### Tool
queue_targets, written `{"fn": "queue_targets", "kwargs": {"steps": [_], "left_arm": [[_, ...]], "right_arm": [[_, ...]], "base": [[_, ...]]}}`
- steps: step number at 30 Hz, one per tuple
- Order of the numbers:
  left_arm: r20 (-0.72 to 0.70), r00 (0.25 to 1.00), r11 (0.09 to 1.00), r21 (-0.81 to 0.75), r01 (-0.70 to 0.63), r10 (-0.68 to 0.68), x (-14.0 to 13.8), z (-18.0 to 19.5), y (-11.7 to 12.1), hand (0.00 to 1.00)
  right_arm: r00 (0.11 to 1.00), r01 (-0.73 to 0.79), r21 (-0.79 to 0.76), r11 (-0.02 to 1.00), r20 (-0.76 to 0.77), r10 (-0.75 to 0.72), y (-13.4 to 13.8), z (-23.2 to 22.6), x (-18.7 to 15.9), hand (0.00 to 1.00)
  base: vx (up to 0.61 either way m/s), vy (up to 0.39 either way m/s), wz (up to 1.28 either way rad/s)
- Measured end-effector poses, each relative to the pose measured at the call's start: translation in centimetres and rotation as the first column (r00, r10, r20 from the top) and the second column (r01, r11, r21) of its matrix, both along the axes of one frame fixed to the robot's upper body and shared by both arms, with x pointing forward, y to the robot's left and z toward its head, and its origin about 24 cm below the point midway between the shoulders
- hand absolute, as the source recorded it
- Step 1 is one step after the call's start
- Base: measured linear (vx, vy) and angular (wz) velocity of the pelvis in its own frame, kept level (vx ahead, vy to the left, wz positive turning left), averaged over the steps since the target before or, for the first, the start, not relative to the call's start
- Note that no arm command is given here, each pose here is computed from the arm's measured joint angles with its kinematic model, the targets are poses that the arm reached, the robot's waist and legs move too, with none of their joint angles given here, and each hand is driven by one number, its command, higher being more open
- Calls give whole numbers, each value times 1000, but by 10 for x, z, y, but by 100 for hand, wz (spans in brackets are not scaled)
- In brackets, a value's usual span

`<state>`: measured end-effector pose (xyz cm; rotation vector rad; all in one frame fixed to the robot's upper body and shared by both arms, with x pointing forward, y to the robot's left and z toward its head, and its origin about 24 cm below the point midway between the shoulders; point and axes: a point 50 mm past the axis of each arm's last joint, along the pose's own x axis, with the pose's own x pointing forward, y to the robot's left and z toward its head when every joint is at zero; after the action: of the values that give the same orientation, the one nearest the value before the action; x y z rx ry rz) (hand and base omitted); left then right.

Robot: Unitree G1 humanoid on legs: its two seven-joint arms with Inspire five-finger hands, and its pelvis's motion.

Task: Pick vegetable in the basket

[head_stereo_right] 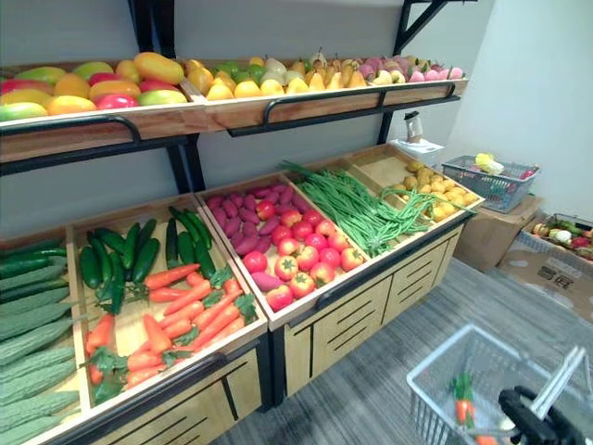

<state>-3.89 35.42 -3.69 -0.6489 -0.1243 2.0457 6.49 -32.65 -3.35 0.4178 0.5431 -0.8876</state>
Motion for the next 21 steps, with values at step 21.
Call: {"fn": "queue_targets", "kwargs": {"steps": [21], "left_arm": [[320,699,465,-563,683,-640,52,-132,-144,100]], "right_arm": [[991,120,483,867,-110,-75,77,-121,-16,0]], "base": [[-1,29,5]]}}
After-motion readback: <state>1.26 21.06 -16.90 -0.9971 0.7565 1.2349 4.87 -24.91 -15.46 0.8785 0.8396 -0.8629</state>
